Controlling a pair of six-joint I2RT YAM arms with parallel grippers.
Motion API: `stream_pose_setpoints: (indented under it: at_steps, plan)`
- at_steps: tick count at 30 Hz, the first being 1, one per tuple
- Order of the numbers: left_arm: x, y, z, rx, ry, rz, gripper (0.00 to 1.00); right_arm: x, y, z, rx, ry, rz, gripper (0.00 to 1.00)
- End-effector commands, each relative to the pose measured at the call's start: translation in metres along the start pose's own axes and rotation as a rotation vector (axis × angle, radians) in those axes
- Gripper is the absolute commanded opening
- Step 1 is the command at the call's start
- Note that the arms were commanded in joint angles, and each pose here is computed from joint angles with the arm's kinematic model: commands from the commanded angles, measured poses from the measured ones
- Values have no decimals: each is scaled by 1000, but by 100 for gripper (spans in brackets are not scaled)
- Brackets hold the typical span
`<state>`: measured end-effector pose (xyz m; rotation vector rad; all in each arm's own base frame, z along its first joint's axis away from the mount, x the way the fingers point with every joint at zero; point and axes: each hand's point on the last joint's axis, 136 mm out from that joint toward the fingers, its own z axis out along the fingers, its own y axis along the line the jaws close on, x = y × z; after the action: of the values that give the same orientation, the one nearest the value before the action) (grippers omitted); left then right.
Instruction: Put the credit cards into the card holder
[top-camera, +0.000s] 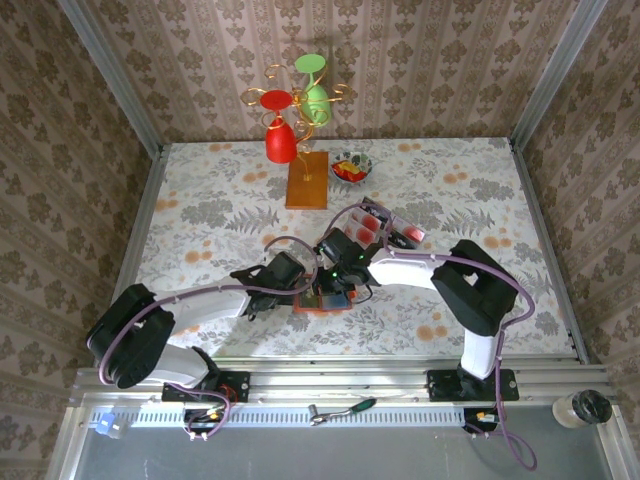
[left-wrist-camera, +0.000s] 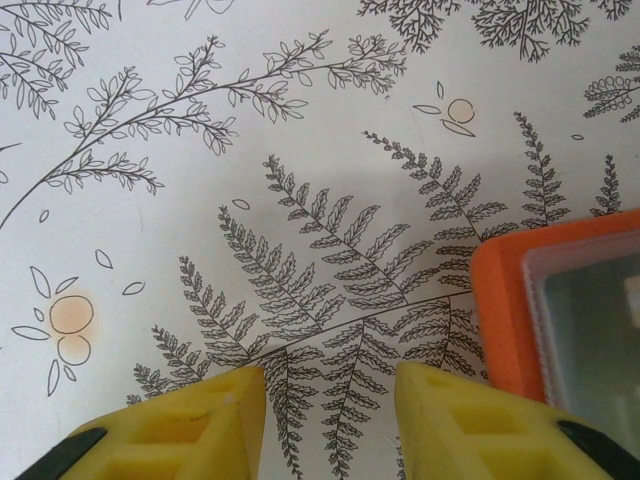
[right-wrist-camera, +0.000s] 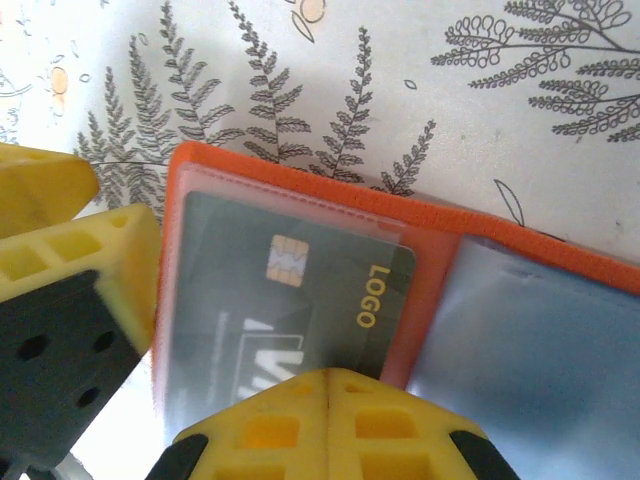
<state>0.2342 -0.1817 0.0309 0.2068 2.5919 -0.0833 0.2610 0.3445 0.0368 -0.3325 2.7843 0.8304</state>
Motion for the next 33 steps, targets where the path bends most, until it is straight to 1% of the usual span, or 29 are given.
stream_pose_setpoints:
  at_steps: [1, 12, 20, 26, 33]
  plan:
    - [-3, 5, -2, -20, -4, -4, 40, 4, 1, -11, 14, -7, -10, 0]
    - [-2, 3, 0, -13, -3, -3, 40, 14, -9, -2, 23, 12, 10, 0]
    - [-3, 3, 0, -12, -5, -2, 40, 13, -1, 8, -9, 25, 17, 0]
    - [-7, 10, -5, -19, -13, -15, 40, 13, 1, 13, -15, 33, 20, 0]
    - [-14, 5, -12, 16, -28, -36, 40, 11, 3, 13, -23, 26, 23, 0]
